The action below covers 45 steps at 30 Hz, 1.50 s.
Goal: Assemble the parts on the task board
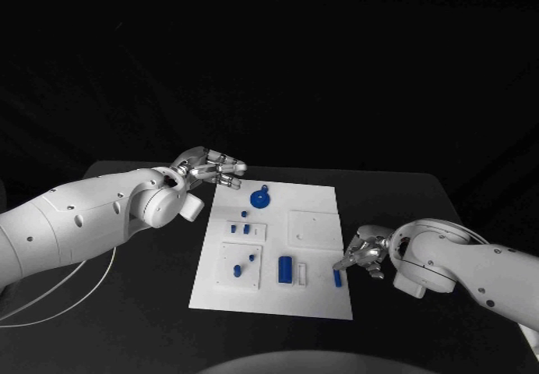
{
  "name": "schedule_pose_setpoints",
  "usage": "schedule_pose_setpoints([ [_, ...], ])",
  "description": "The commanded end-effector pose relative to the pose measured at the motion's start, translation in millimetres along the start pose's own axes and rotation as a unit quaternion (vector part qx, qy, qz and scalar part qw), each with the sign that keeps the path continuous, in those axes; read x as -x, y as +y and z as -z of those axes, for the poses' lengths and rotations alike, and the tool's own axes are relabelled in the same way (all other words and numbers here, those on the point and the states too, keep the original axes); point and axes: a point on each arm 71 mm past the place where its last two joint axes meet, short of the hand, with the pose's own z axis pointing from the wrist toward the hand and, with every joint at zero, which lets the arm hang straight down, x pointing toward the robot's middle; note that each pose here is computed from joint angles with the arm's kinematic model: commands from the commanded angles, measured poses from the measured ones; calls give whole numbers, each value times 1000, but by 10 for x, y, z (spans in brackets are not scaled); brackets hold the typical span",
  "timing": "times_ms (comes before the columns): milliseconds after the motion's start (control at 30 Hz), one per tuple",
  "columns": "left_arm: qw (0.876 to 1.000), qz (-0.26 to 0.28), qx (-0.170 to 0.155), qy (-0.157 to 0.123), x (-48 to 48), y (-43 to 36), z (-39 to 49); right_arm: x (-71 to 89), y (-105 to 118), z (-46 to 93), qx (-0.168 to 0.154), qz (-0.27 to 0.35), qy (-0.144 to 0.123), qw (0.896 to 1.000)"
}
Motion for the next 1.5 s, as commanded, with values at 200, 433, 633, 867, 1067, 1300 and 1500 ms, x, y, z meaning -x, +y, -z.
schedule_pose_setpoints([
  [200,1000,-1,-9,7,-36,-19,-5,-65,-62,-49,-45,39,-2,998],
  [433,1000,-1,-8,7,-33,-16,-2,-132,-82,-96,-59,56,-3,997],
  [633,1000,0,-7,9,-36,-16,-2,-178,-67,-138,-61,66,-8,996],
  [867,1000,0,-6,10,-36,-14,-1,-227,-51,-196,-64,75,-16,995],
  [1067,1000,0,-5,11,-46,-15,-7,-292,-22,-253,-66,95,-24,993],
  [1300,1000,1,-4,14,-57,-15,-13,-344,-33,-317,-73,134,-42,987],
  [1500,1000,1,-3,14,-55,-13,-12,-417,-52,-361,-79,161,-42,983],
])
